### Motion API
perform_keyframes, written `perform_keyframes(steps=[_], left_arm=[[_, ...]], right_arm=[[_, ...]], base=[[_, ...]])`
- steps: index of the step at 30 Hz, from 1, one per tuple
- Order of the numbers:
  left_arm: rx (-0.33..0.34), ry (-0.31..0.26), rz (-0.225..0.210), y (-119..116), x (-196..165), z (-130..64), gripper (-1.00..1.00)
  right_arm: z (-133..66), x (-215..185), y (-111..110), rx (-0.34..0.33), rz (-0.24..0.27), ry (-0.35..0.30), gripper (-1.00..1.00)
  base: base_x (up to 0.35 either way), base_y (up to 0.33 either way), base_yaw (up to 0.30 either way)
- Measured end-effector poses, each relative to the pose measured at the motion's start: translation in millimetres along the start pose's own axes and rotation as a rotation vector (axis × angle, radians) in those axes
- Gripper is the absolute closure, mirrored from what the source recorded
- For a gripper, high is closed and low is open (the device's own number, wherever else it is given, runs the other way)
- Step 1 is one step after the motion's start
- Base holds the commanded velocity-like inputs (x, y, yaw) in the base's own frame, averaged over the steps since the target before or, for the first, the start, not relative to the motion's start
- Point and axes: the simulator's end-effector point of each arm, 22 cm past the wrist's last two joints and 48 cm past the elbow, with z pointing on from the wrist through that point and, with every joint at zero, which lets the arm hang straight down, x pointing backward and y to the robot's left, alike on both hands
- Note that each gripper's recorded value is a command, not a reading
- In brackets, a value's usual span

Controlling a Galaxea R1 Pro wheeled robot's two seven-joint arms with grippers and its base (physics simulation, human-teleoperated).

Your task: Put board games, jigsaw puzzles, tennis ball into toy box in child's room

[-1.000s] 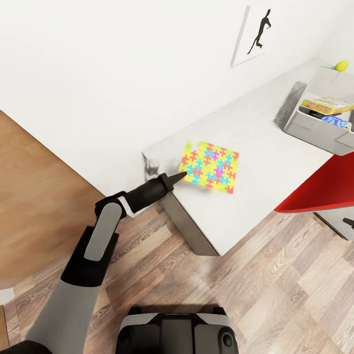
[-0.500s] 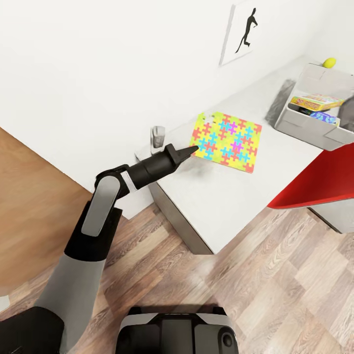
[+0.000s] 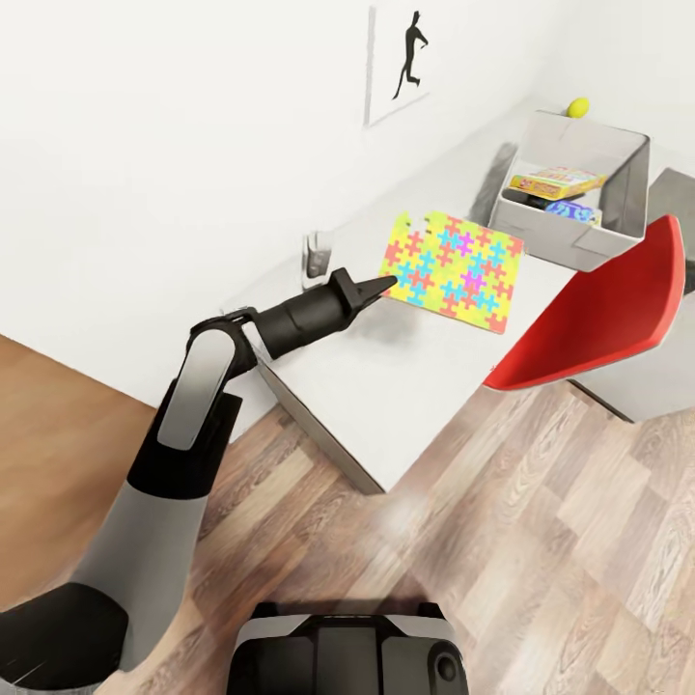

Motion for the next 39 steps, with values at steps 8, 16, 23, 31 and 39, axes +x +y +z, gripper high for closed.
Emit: perform_keyframes(steps=[8, 16, 23, 31, 39], left_arm=[[-0.031, 0.0, 0.028, -2, -8, 4.6, 1.0], [-0.085, 0.0, 0.032, 7, -9, 4.9, 1.0], [-0.079, 0.003, 0.013, 4, -9, 5.9, 1.0], [-0.092, 0.009, 0.006, 3, -11, 8.1, 1.0], [-0.103, 0.009, -0.002, -10, -35, 17.7, 1.0]], right_arm=[[-0.3, -1, 0, 0.001, -0.001, 0.0, -1.0], [-0.3, -1, 0, 0.001, -0.001, 0.0, -1.0], [-0.4, -1, 0, 0.001, -0.002, 0.0, -1.0], [-0.1, 0, 0, 0.001, -0.003, 0.0, -1.0], [0.5, 0, 0, 0.0, -0.003, 0.0, -1.0]], base=[[0.0, 0.0, -0.266], [0.0, 0.0, -0.267], [0.0, 0.0, -0.251], [0.0, 0.0, -0.108], [0.0, 0.0, -0.025]])
